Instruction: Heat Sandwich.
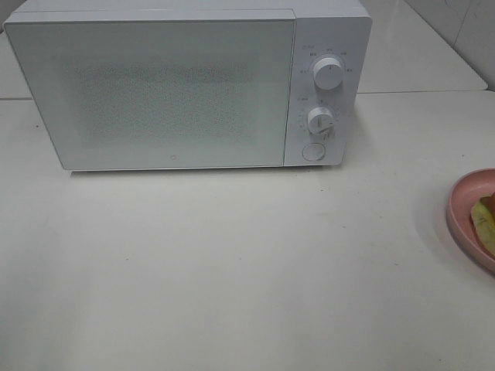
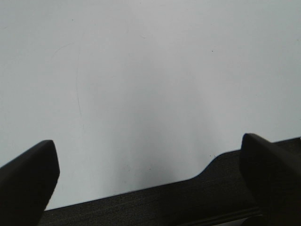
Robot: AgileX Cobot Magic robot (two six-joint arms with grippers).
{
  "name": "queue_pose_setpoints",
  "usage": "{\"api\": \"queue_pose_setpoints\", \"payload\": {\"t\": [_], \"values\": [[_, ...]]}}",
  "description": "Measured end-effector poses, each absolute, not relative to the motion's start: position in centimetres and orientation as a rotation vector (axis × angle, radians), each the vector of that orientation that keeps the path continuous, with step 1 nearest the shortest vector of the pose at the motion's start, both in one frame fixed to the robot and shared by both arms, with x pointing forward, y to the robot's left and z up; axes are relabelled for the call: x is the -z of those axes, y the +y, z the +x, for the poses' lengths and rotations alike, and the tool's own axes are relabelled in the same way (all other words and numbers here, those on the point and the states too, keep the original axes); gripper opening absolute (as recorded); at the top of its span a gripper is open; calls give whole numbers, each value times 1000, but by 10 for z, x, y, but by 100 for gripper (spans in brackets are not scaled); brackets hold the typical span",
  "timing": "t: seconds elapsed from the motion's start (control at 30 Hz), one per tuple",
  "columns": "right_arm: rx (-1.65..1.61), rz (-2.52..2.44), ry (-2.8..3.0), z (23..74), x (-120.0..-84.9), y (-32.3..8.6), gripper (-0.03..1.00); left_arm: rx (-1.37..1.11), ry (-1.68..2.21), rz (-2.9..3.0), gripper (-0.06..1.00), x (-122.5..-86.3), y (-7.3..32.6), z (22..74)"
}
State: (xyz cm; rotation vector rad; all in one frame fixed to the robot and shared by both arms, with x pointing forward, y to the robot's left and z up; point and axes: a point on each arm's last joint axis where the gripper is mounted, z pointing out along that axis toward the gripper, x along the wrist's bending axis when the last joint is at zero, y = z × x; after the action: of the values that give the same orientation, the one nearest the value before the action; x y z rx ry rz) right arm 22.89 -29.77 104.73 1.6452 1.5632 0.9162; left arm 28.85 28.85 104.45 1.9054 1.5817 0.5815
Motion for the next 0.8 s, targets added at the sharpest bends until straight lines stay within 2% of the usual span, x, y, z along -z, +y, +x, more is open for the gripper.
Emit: {"api": "queue_pose_setpoints", "payload": {"t": [0.43, 0.8], "values": [[-916, 1645, 1563, 229, -1047, -298, 76, -887, 1544, 1569, 99, -1053, 297, 242], [-916, 1645, 1563, 229, -1047, -298, 76, -919, 1513, 1536, 99, -1053, 297, 234]]}}
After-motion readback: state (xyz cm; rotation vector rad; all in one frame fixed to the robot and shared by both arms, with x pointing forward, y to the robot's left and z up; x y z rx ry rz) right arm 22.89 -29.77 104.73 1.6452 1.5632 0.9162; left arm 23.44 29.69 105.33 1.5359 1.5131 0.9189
